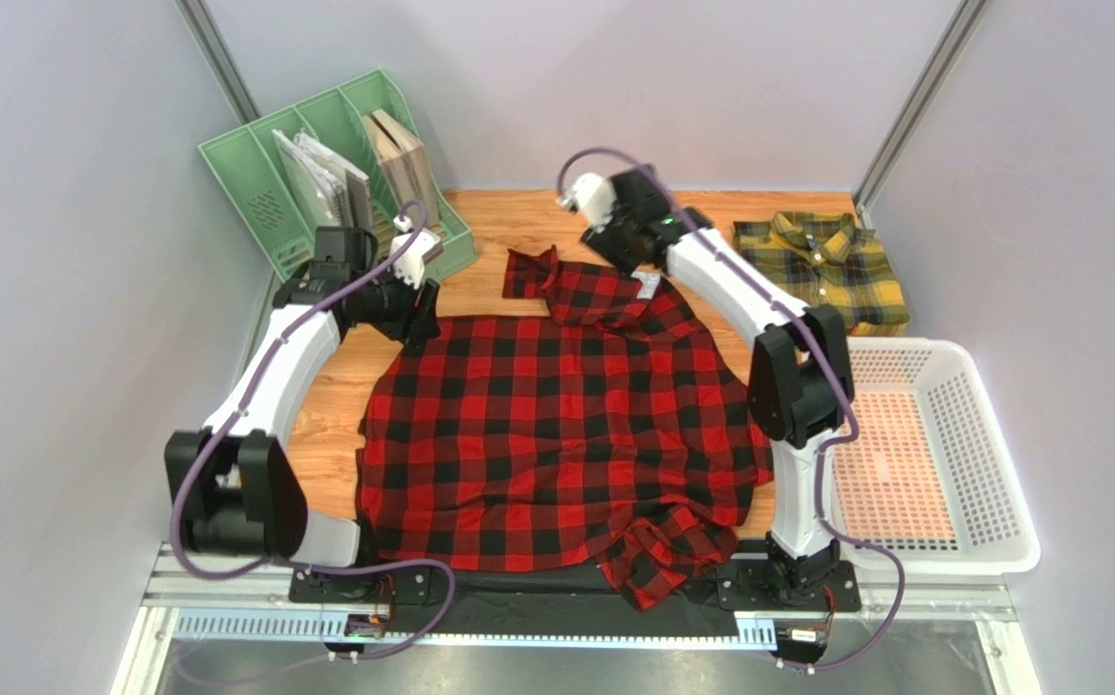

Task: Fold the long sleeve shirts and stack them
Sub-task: Fold the shirt

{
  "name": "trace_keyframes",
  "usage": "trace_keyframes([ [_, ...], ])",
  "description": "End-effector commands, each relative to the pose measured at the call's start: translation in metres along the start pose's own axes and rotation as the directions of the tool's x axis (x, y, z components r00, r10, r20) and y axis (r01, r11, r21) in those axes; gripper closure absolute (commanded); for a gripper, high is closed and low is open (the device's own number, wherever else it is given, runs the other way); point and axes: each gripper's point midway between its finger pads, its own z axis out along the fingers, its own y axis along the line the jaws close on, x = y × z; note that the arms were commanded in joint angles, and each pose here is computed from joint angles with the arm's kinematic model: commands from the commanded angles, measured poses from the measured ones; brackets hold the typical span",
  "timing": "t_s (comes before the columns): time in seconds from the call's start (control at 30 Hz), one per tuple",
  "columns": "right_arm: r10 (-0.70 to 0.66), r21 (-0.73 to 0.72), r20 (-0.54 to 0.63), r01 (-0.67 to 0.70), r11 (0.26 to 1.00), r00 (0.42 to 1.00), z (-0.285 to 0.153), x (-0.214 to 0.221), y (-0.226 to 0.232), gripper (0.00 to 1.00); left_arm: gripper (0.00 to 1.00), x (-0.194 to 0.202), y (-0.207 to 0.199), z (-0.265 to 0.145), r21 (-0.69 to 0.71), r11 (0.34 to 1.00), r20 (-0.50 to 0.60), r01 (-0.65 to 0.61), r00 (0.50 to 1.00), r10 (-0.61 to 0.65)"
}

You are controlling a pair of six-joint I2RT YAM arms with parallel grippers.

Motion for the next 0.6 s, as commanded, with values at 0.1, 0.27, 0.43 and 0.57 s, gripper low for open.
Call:
trace_keyframes([
  [0.1,0.358,-0.266,-0.126,-0.379,0.886,0.925,0.001,0.064,-0.016,0.49,0.45,0.016,0.019,0.031,0.120,0.992,-0.196,-0.047,0.978,0.070],
  [0.27,0.445,-0.335,-0.251,-0.509,0.793,0.860,0.026,0.107,-0.006,0.53,0.46,0.029,0.051,0.057,0.112,0.989,-0.311,-0.094,0.942,0.125],
  [0.43,0.428,-0.319,-0.325,-0.524,0.790,0.843,0.041,0.135,0.007,0.53,0.46,0.036,0.073,0.074,0.083,0.989,-0.370,-0.120,0.918,0.142],
  [0.57,0.421,-0.311,-0.357,-0.531,0.788,0.834,0.051,0.151,0.015,0.53,0.46,0.039,0.083,0.087,0.097,0.984,-0.382,-0.150,0.907,0.176],
])
